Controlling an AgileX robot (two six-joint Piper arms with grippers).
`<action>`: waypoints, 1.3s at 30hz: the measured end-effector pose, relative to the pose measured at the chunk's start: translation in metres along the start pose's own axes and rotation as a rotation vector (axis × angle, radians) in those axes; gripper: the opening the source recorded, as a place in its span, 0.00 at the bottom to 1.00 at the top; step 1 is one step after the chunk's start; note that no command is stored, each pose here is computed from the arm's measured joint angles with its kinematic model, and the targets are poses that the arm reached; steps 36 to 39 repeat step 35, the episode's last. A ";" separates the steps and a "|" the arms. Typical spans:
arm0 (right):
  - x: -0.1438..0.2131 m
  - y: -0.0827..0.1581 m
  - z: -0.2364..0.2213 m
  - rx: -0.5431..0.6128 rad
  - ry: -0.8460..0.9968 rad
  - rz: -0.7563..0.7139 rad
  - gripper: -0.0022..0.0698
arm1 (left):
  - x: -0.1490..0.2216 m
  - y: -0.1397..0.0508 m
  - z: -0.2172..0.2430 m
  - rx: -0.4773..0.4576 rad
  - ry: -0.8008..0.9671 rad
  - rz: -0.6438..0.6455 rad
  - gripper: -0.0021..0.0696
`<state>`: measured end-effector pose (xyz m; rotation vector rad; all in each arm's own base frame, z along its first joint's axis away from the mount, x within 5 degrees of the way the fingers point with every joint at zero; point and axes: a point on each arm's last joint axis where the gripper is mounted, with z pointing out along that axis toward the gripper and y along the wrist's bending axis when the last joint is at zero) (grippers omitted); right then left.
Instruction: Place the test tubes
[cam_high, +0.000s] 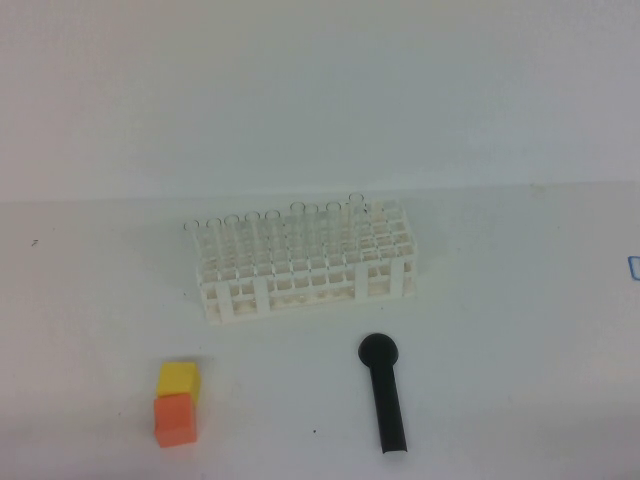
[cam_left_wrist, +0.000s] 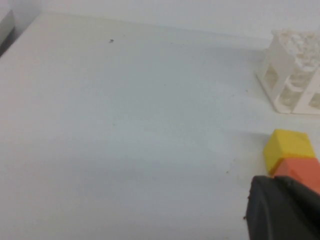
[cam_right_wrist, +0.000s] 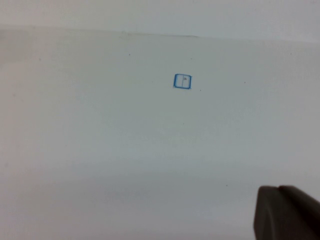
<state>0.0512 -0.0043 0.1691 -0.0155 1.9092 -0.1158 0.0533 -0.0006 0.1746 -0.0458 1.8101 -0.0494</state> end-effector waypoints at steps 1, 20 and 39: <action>0.000 0.000 0.000 0.000 -0.001 0.000 0.03 | 0.000 -0.001 0.000 0.010 0.005 -0.031 0.03; 0.000 0.000 0.000 0.000 -0.001 0.000 0.03 | 0.000 -0.003 0.000 0.032 0.006 -0.097 0.03; 0.000 0.000 0.000 0.000 -0.001 0.000 0.03 | 0.000 -0.003 0.000 0.032 0.006 -0.097 0.03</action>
